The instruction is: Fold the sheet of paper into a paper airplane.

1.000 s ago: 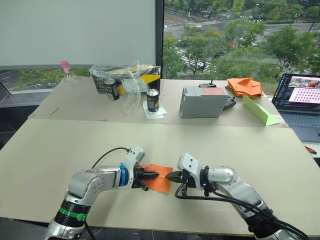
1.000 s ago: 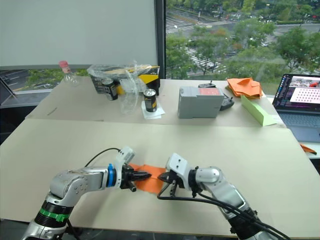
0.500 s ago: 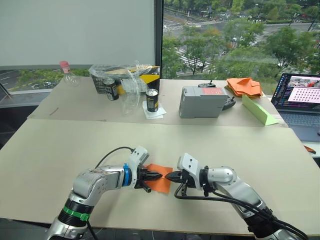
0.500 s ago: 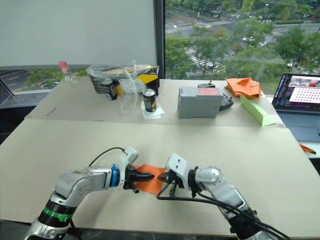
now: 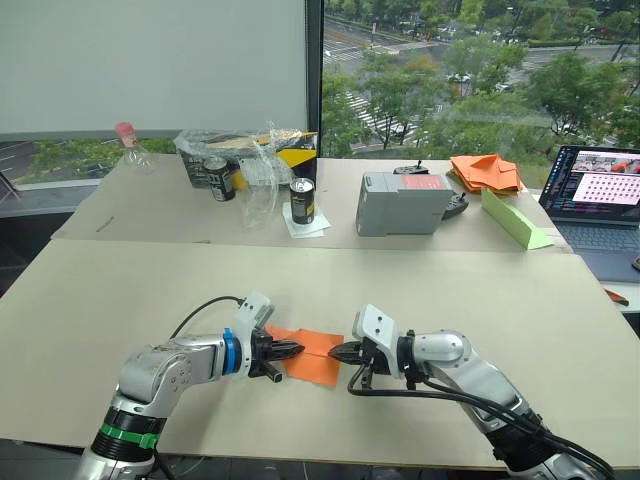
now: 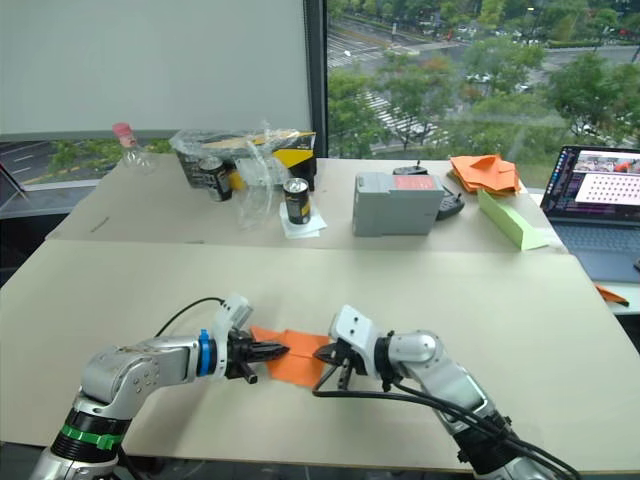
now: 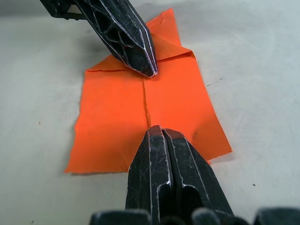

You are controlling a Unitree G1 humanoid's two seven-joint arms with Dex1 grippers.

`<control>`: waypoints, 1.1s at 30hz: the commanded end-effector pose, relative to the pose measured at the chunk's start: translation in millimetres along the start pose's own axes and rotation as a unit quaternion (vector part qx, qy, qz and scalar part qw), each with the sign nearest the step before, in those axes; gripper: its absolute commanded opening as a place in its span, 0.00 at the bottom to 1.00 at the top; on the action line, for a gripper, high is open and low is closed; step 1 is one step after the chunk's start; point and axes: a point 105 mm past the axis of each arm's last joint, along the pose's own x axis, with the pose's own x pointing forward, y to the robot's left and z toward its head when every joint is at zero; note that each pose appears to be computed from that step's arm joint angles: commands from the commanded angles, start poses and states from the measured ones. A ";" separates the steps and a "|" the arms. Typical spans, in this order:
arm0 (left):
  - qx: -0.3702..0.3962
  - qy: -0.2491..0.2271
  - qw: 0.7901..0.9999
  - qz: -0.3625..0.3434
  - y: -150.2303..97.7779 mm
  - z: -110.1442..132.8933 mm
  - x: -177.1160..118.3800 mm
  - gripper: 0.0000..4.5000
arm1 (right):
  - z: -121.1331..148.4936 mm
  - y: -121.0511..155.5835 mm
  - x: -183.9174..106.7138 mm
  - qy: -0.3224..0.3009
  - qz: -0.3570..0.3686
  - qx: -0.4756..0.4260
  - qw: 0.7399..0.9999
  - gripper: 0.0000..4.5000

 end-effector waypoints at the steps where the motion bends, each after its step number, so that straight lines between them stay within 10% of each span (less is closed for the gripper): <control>1: -0.018 0.008 0.998 0.057 21.2 -6.7 -13.4 0.00 | -30.5 4.5 1.6 0.052 0.005 0.031 0.998 0.01; 33: -0.057 -0.036 0.995 0.079 30.9 2.5 -28.2 0.00 | -3.0 -5.3 1.7 -0.019 0.001 0.050 0.999 0.01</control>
